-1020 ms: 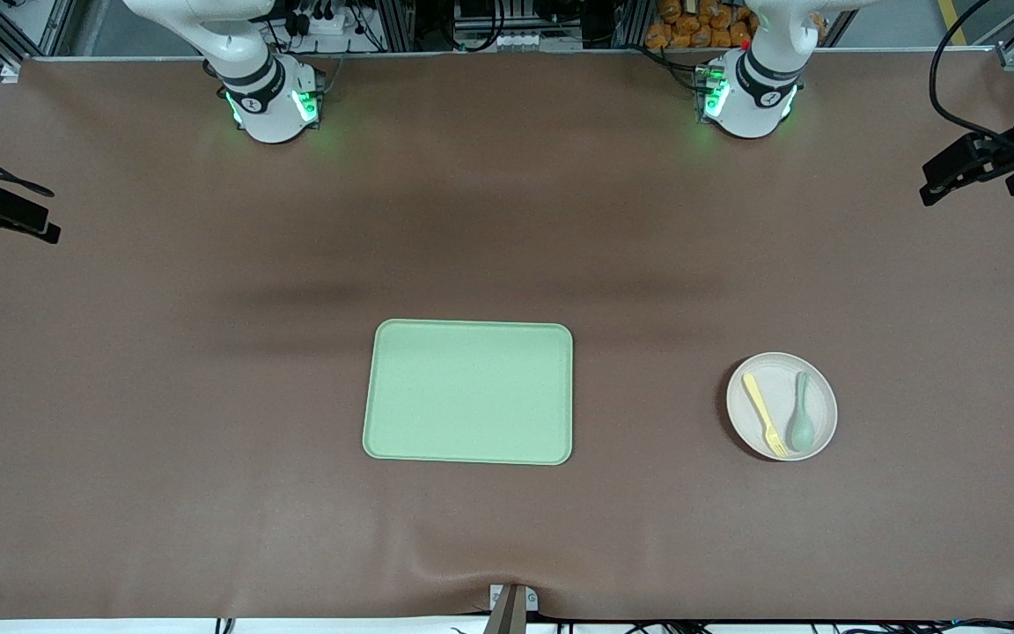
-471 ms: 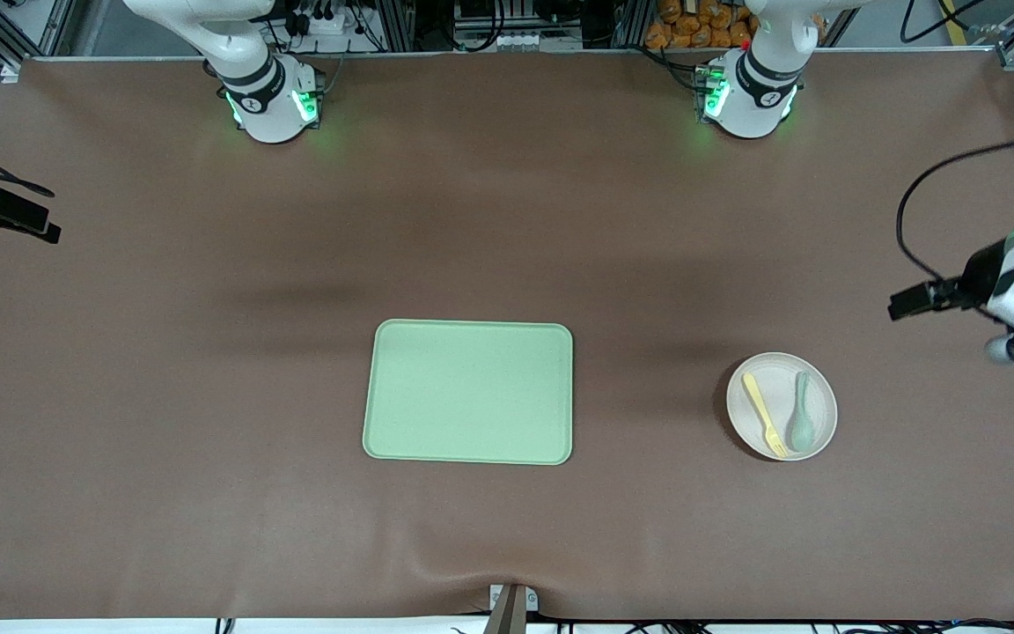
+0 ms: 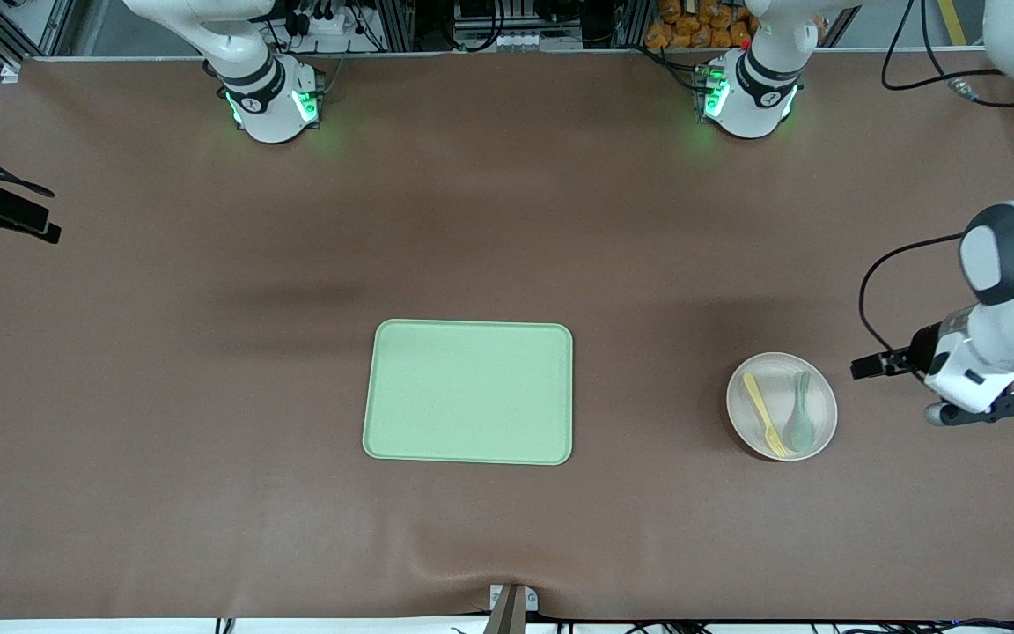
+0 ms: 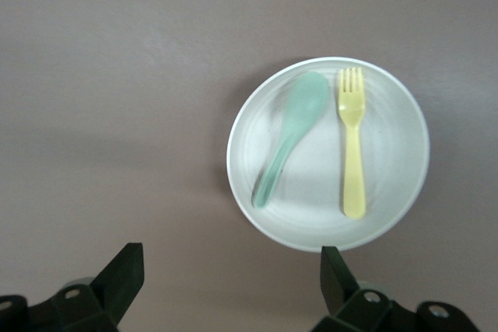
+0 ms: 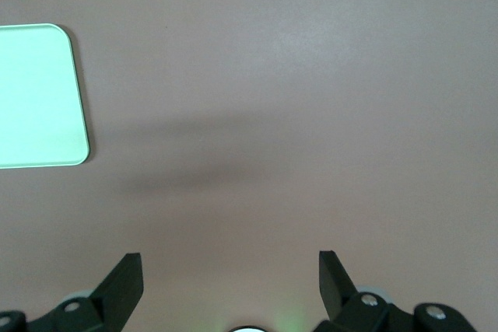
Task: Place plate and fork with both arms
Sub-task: 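Move the left gripper toward the white plate's rim, then grasp the white plate's rim with the left gripper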
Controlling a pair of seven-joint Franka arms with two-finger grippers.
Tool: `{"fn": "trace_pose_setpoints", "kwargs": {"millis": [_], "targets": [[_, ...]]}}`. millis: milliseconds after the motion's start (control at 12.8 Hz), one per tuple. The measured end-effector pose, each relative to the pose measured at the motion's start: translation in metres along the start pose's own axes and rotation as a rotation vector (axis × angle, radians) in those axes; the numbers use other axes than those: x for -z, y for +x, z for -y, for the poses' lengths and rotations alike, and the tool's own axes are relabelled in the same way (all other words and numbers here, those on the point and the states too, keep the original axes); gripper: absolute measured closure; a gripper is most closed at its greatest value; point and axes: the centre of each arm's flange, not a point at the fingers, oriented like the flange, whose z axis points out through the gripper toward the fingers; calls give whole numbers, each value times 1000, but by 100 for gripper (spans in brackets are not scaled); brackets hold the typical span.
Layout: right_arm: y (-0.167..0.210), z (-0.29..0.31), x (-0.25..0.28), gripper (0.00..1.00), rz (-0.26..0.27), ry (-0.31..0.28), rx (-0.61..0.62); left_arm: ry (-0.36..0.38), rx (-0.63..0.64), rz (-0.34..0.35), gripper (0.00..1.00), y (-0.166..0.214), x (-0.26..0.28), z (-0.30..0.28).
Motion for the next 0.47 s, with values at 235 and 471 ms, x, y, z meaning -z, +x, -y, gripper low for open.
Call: {"fn": "trace_pose_setpoints", "kwargs": {"millis": [235,471], "targets": [[0,0,0,0,0,0,0,-14,25,5,0,10,-57,19],[0,0,0,0,0,0,0,-30,32,-12,4,17,-103,31]]}}
